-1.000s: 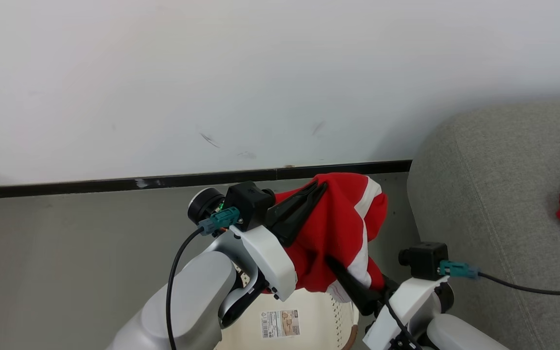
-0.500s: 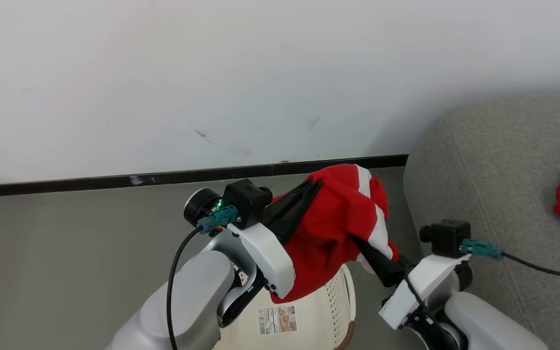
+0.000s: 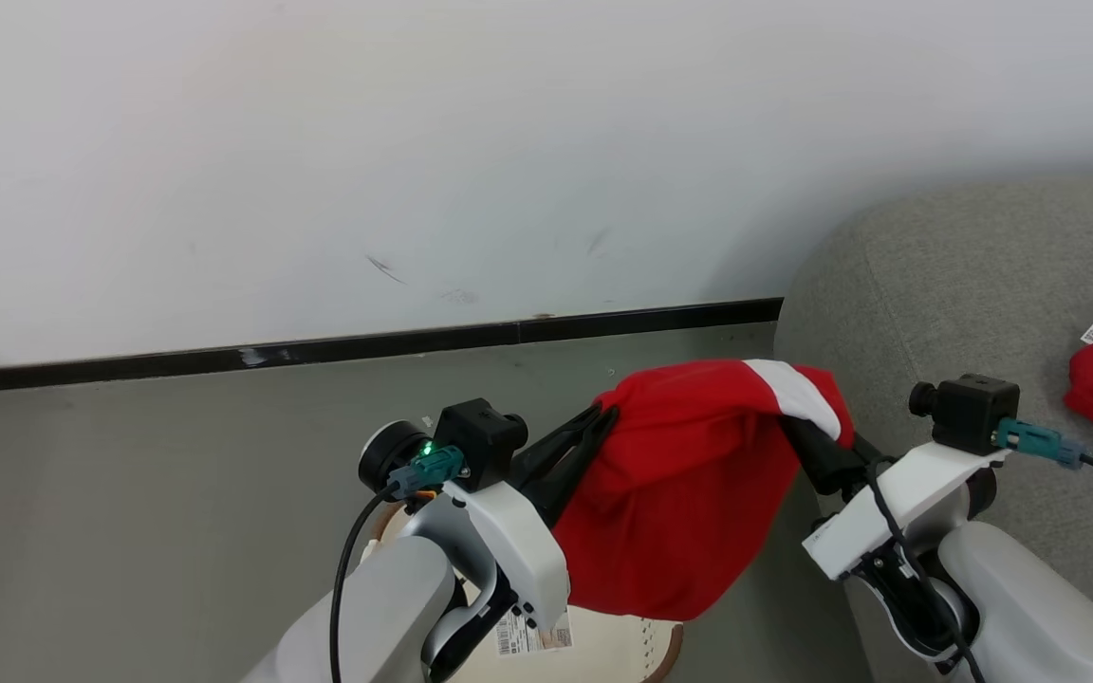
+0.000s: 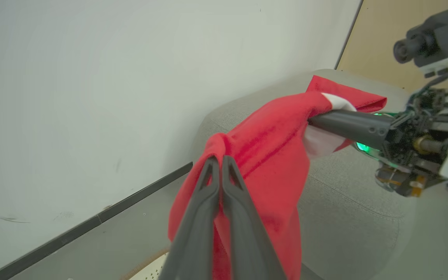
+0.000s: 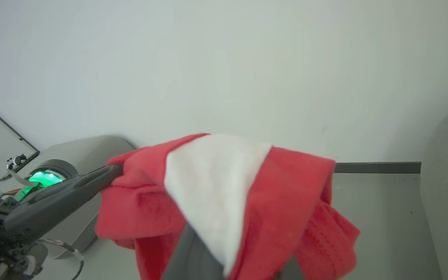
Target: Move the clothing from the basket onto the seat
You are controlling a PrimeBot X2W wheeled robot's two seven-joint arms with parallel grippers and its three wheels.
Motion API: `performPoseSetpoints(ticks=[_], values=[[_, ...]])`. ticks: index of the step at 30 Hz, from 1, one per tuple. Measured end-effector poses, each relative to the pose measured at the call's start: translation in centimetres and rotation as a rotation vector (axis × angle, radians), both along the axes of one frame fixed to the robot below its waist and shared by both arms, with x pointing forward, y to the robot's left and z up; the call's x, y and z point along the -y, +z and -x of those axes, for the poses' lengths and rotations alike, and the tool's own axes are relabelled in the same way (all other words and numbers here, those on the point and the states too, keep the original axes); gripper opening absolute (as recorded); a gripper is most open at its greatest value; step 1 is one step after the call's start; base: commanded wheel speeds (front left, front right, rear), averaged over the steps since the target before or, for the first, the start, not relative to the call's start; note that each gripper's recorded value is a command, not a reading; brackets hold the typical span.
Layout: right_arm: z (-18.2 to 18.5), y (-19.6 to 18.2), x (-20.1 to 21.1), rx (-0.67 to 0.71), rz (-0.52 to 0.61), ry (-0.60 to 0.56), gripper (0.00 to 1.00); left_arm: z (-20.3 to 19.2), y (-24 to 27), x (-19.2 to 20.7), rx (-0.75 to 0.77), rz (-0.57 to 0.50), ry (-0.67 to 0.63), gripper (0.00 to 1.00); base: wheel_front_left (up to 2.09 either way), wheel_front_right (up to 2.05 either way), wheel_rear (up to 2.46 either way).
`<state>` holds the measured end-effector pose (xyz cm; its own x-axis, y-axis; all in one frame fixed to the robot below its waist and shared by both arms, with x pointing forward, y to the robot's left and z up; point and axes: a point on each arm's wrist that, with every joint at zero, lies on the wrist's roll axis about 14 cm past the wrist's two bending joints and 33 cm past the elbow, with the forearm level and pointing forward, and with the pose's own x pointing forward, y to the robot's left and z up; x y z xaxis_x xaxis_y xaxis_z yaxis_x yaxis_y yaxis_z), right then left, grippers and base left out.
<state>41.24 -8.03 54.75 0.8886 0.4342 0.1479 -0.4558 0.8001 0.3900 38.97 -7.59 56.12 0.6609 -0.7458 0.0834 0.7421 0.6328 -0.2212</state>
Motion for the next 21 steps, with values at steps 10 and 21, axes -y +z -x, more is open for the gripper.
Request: performPoseSetpoints(ticks=[10, 21], values=[[-0.7, 1.9, 3.9, 0.075, 0.048, -0.094, 0.0, 0.6, 0.0, 0.7, -0.004, 0.007, -0.024, 1.0, 0.0, 0.0, 0.0], [-0.5, 3.5, 9.6, 0.124, 0.077, -0.239, 0.0, 1.6, 0.3, 1.9, 0.014, 0.018, -0.075, 1.0, 0.0, 0.0, 0.0]])
